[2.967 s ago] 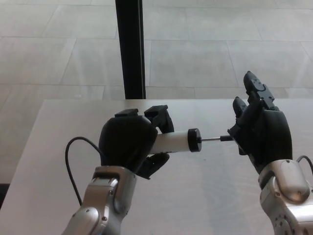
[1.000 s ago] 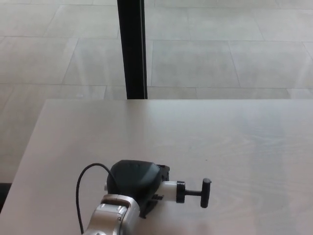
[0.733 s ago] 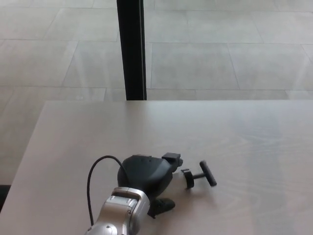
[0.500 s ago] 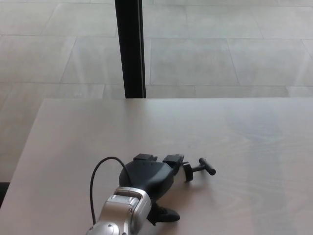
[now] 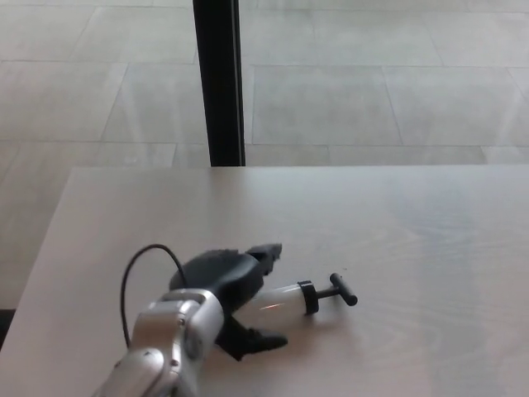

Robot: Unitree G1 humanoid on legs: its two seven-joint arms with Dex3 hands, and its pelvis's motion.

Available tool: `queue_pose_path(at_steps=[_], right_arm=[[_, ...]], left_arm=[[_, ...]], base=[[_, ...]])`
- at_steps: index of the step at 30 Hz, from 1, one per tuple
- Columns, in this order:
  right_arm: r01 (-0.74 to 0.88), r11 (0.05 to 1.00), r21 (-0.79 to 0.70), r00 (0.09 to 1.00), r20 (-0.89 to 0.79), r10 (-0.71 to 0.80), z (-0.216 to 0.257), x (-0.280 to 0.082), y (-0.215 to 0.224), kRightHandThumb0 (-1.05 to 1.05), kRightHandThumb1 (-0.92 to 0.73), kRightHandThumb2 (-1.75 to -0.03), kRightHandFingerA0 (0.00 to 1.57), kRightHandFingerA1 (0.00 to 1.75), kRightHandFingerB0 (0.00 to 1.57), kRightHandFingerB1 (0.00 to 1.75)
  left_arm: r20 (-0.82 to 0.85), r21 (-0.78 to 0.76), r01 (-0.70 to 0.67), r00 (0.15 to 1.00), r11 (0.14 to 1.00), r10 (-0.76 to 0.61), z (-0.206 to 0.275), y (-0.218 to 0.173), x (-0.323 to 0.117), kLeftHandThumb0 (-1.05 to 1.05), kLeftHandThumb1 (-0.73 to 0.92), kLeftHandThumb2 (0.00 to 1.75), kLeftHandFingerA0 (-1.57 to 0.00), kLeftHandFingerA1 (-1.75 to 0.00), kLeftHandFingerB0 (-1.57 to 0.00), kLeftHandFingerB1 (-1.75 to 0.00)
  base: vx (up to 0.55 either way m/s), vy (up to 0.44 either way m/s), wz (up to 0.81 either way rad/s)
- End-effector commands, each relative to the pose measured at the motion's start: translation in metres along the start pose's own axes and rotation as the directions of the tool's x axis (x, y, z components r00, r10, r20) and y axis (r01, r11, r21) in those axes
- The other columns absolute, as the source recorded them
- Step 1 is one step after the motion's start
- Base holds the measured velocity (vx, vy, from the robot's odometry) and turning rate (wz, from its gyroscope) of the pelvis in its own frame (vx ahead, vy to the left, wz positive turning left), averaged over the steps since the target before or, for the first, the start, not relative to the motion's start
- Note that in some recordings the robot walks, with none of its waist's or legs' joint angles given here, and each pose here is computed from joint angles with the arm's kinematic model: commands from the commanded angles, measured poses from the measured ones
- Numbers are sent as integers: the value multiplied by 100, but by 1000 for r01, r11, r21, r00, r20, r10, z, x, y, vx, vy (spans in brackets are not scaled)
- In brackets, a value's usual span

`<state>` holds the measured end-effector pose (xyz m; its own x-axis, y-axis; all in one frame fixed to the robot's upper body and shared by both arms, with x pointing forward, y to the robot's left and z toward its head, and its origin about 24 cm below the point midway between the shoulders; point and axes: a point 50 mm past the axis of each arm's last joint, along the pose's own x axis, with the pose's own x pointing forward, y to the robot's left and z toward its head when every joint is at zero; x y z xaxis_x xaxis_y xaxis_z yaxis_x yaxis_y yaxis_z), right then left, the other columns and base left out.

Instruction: The robot uses its left hand to lift the air pump kept on the middle of the desk and use the right hand to compress the handle

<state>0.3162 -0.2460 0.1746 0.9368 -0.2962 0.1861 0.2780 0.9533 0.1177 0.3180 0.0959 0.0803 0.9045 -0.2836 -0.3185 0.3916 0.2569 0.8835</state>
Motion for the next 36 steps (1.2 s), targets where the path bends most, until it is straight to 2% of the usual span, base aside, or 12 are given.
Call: queue_pose_path(at_steps=[1, 2, 3, 5, 13, 17, 18, 20, 21, 22, 33, 36], right_arm=[[7, 1000, 12, 1000, -20, -6, 2, 1, -10, -87, -92, -74, 7, 45, 20, 34], [20, 1000, 9, 1000, -19, -20, 2, 1, -14, -37, -46, -109, 3, 53, 0, 48], [25, 1000, 7, 1000, -18, -25, 2, 1, -15, -88, -92, -72, 9, 42, 22, 33], [21, 1000, -17, 1000, -20, -21, 6, 0, -27, -37, -47, -110, 4, 54, 0, 49], [71, 995, -71, 997, 6, -71, 20, -7, -69, -87, -92, -79, 2, 43, 14, 31], [132, 985, -108, 991, 28, -129, 33, -15, -105, -90, -92, -78, 3, 38, 12, 28], [166, 980, -108, 986, 36, -163, 37, -19, -116, -81, -77, -118, 3, 40, 9, 36], [218, 966, -143, 976, 43, -214, 43, -30, -141, -89, -92, -79, 1, 48, 10, 32], [243, 957, -157, 970, 48, -238, 45, -34, -152, -80, -73, -118, 1, 54, 9, 50], [280, 946, -162, 960, 50, -276, 48, -38, -165, -92, -92, -77, 5, 64, 15, 45], [570, 788, -232, 790, -108, -603, 34, -104, -277, -91, -91, -78, 16, 84, 12, 59], [616, 748, -248, 736, -157, -658, 22, -126, -296, -93, -91, -74, 15, 87, 11, 61]], left_arm=[[108, -243, -162, 975, 956, 193, -12, 55, -15, -99, 66, 102, 0, -11, 0, 0], [127, -324, -213, 956, 922, 266, -14, 68, -19, -98, 65, 101, 0, -12, 0, 0], [129, -344, -243, 945, 907, 301, -16, 75, -21, -99, 66, 103, 0, -13, 0, 0], [143, -592, -322, 860, 739, 490, -25, 124, -43, -104, 68, 106, 0, -13, 0, 0], [-14, -972, -179, 683, 149, 731, -91, 184, -108, -105, 81, 115, 0, -12, 0, 0], [-133, -959, -272, 679, 80, 722, -153, 179, -148, -100, 83, 113, 0, -9, 0, 0], [-198, -955, -298, 674, 16, 711, -171, 173, -160, -100, 78, 108, 0, -8, 0, 0], [-263, -942, -334, 696, -22, 668, -210, 153, -187, -99, 77, 107, 0, -13, 0, -1], [-276, -946, -318, 704, -57, 654, -223, 143, -196, -100, 76, 106, 0, -14, 0, 0], [-322, -937, -333, 702, -106, 635, -239, 133, -210, -102, 76, 106, 0, -15, 0, 0], [-878, -473, -780, 378, -410, 293, -330, 19, -346, -76, 83, 66, -9, -42, -9, -25], [-949, -313, -840, 260, -443, 178, -335, -15, -371, -37, 53, 109, -2, -51, 0, -50]], base=[[0, 0, 0], [0, 0, 0], [0, 0, 0], [0, 0, 0], [0, 0, 0], [0, 0, 0], [0, 0, 0], [0, 0, 0], [0, 0, 0], [0, 0, 0], [0, 0, 0], [0, 0, 0]])
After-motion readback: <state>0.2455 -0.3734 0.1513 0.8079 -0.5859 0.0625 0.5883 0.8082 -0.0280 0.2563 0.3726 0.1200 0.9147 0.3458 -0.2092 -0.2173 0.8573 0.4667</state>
